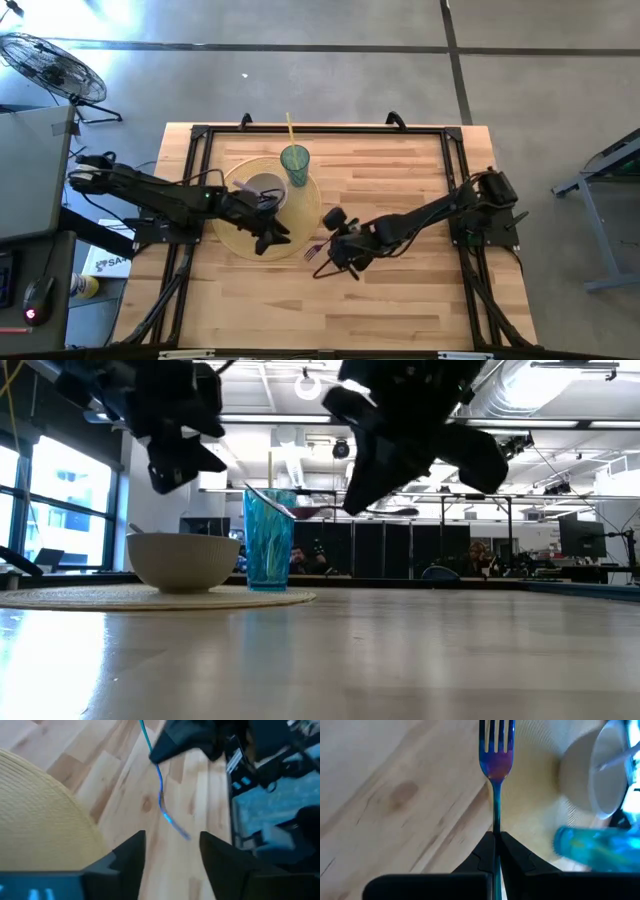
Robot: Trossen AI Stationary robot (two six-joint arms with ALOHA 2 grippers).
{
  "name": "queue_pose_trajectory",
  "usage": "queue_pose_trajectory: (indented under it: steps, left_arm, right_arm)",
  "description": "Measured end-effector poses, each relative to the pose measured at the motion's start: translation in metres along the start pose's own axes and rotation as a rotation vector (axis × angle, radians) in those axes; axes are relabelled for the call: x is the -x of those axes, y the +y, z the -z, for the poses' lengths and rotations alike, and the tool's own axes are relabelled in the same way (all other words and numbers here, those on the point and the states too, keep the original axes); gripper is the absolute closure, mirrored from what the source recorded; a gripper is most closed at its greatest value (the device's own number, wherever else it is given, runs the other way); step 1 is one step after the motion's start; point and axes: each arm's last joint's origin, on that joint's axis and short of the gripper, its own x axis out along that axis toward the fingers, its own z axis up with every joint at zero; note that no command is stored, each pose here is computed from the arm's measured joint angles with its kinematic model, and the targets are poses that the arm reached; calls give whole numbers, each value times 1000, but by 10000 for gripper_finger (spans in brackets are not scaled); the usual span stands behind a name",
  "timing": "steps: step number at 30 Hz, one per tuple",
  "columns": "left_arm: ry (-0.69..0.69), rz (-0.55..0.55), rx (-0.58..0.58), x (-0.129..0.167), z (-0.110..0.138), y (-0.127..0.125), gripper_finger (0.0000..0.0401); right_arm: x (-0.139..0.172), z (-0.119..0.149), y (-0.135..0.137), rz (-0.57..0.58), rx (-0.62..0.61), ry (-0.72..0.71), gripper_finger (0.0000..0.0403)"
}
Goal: Pick & Place Utensil
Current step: Put the blue fork into the white bowl
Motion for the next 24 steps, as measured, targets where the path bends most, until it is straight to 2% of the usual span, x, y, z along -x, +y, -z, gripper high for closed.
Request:
queue_pose_trajectory:
  steps: [4,7,11,24]
  left_arm:
    - [-24,38,74,-10,-2,-1,184]
    - [-35,54,120,-17,-3,0,170]
    - [-29,49,156,-27,-1,3,168]
    - [-6,27,151,-51,-8,0,168]
  right_arm:
    - [0,-12,-5,51,60,2,400]
    - [-2,-14,-12,69,90,11,400]
    - [-2,-15,-19,102,106,6,400]
    - [-2,-17,-24,135,128,-12,400]
